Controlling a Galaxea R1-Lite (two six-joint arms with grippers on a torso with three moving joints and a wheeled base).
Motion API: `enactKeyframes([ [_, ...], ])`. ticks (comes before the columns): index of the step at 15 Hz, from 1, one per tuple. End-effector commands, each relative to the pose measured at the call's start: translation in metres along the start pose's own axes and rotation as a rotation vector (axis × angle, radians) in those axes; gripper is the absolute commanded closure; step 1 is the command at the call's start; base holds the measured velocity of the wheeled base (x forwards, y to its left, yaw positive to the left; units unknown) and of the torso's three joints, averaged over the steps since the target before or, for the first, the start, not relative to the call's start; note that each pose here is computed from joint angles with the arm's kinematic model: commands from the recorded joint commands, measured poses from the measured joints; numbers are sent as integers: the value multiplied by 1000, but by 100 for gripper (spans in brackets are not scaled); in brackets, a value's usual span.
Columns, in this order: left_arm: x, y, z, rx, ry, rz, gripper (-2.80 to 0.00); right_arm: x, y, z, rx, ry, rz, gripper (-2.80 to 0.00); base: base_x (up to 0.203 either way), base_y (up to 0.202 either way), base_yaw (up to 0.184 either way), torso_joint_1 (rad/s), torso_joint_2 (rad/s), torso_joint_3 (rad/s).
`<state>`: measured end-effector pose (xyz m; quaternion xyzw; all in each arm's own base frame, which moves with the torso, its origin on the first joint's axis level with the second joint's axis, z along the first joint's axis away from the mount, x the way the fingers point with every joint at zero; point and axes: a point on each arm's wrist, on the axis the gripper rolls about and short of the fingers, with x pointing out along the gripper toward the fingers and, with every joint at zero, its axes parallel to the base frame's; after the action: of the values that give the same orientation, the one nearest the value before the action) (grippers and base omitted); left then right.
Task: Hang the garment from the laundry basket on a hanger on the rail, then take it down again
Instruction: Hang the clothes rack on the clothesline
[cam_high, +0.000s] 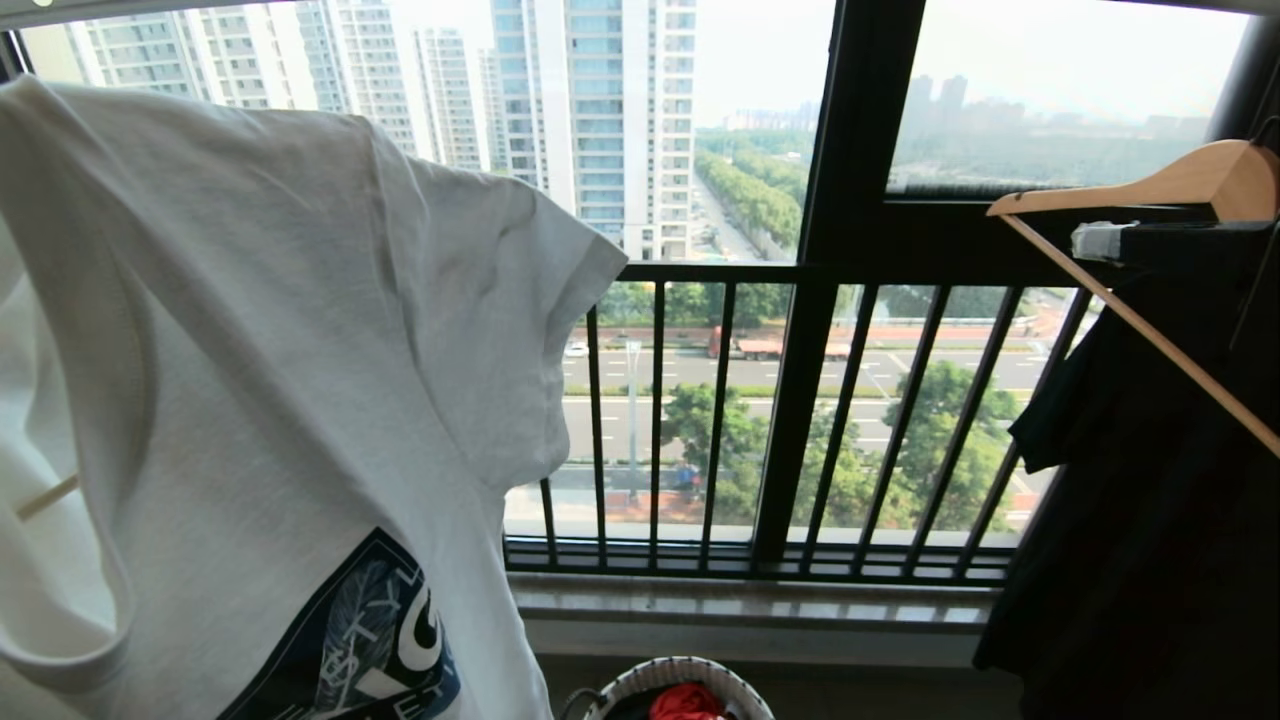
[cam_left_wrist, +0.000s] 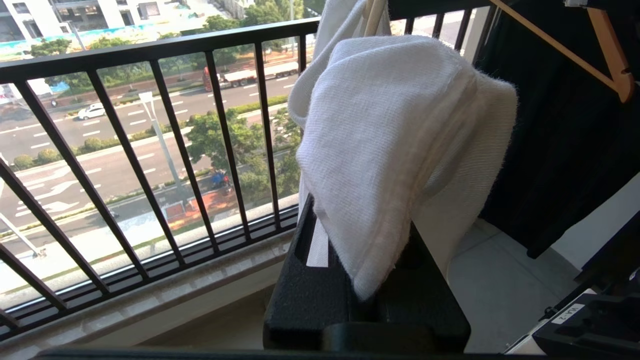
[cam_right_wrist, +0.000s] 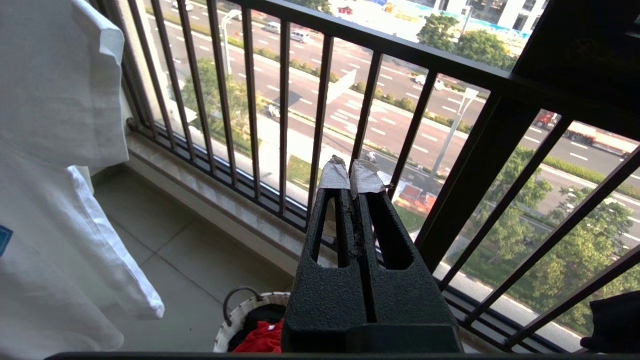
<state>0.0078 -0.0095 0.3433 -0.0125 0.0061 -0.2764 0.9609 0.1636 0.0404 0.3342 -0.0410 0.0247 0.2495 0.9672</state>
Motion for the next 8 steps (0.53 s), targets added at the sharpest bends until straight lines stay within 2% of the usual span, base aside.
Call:
enactKeyframes([
  [1, -3, -1, 0, 2, -6, -6, 0, -15, 5, 5, -28, -33, 9, 0, 0, 0, 0, 173, -349, -190],
  [8, -12, -4, -9, -1, -8, -5, 0, -22, 7, 8, -34, -51, 16, 0, 0, 0, 0, 158, -329, -172],
])
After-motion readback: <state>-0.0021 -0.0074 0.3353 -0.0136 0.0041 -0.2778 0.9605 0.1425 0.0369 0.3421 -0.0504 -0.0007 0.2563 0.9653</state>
